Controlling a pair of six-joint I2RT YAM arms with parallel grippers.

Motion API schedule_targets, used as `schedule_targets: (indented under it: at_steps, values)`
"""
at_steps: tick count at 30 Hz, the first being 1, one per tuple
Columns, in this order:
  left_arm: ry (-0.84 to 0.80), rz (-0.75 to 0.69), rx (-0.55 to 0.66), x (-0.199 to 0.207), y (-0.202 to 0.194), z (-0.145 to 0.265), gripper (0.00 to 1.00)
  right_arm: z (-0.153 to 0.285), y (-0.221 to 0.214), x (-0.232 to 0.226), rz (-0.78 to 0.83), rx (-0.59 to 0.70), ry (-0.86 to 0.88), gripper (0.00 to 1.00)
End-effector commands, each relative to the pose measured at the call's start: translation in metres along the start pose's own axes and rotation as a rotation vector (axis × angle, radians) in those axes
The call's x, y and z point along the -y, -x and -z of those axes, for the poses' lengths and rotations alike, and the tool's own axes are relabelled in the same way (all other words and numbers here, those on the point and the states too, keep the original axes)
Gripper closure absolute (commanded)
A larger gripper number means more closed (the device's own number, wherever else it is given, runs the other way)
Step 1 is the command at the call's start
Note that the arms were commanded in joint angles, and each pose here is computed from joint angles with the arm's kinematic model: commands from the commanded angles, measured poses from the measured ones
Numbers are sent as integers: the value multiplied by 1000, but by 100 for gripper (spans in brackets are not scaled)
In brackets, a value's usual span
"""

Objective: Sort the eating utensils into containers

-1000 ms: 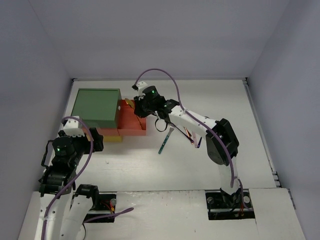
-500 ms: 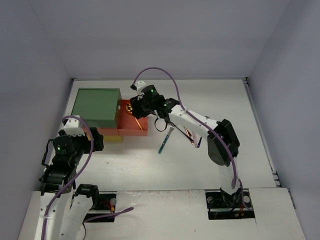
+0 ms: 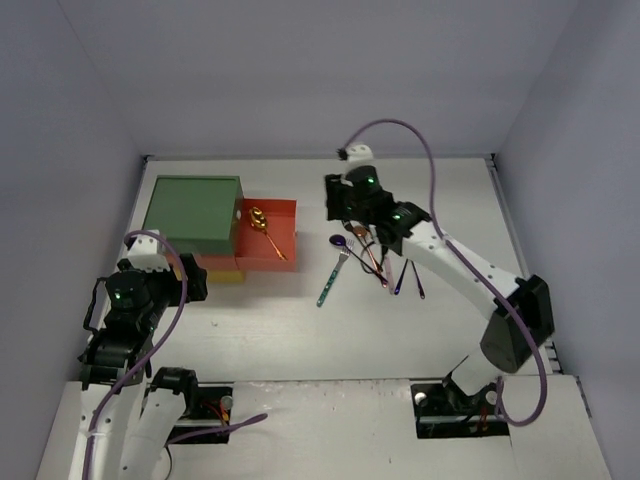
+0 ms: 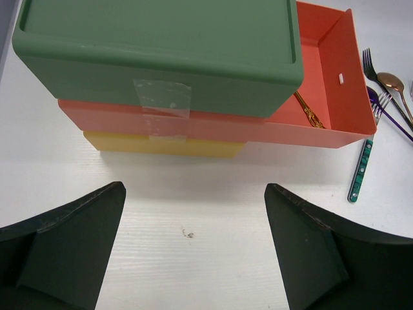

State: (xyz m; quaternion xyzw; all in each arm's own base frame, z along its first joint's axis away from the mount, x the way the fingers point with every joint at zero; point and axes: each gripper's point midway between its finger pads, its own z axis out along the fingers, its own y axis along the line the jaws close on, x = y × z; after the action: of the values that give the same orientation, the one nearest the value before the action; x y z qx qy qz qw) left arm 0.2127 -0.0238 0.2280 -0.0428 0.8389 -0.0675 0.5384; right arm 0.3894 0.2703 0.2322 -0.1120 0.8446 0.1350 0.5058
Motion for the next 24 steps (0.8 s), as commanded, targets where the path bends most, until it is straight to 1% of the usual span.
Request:
schedule_targets:
  at_steps: [1,3,5,7,10,13,16,20,24]
  values:
    - [-22,3,53,6,18,-4,13,13,-40,110,-137,-62,-262,48]
    - [-20,4,50,6,17,-5,13,18,-60,137,-173,-104,-303,48]
    - [-22,5,48,6,17,-5,13,20,-73,152,-206,-135,-315,49]
    - [-21,5,45,6,16,-5,13,23,-98,180,-272,-191,-347,53]
    - [-21,4,44,6,16,-5,13,22,-122,196,-335,-251,-355,57]
    - [-22,4,42,6,16,-6,13,16,-139,199,-359,-298,-360,60]
    - [-21,4,40,6,16,-6,13,8,-157,200,-399,-348,-371,68]
    - [-22,4,37,6,15,-7,13,0,-172,200,-432,-389,-381,73]
    - [-21,4,33,6,14,-8,13,-3,-182,200,-459,-415,-394,73]
